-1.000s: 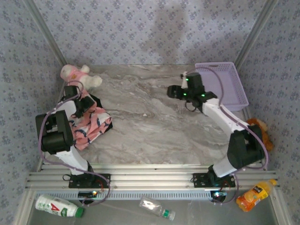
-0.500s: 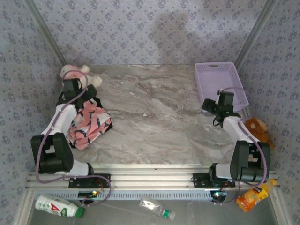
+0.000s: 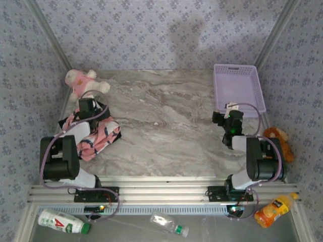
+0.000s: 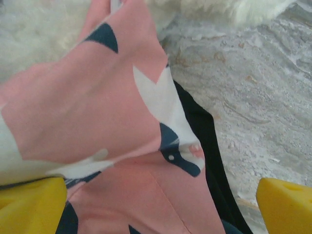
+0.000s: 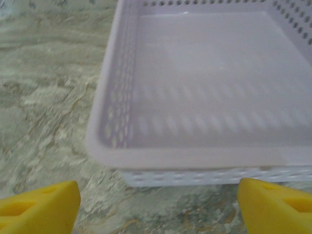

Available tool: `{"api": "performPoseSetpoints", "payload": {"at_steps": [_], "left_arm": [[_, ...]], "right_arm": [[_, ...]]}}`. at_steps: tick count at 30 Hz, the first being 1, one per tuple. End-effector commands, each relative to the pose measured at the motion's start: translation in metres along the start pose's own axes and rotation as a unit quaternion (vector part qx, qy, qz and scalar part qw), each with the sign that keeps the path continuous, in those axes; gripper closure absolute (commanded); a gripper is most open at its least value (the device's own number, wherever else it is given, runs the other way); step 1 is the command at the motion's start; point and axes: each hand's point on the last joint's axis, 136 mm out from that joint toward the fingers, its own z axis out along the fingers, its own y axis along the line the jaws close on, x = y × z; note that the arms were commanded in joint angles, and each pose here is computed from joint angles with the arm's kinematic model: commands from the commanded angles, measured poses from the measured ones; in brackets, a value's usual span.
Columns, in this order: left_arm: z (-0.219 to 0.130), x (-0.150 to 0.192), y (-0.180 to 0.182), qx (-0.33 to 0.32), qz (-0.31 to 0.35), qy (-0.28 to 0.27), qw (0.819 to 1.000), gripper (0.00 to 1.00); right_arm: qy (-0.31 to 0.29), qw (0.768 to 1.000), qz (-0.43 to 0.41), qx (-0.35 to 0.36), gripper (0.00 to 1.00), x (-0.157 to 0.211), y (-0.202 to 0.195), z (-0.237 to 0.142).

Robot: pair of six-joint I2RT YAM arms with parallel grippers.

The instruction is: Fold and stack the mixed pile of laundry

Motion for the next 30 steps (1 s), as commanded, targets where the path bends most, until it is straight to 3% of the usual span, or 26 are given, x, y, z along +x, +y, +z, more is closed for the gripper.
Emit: {"api": "performPoseSetpoints", "payload": {"at_steps": [1,3,10,30], "left_arm": [[0.001,-0.004,-0.002,0.007,0.033,-0.062,0.998,0.01],[0.0,0.002,-0.009,0.031,0.044,-0.087,0.995,0.0],[-0.01,0.016,-0.021,0.076,0.06,-0.153,0.983,0.0],[-0.008,0.017,-0.019,0.055,0.067,-0.137,0.987,0.0]], "right_arm": [[-0.041,0.999,-0.012,0.023,0.0,0.0,-0.01,-0.002],[-0.019,0.999,-0.011,0.033,0.0,0.005,-0.013,-0.002],[-0.028,0.999,-0.012,0.034,0.0,0.003,-0.013,-0.003],[-0.028,0.999,-0.016,0.029,0.0,0.002,-0.01,-0.003]]}}
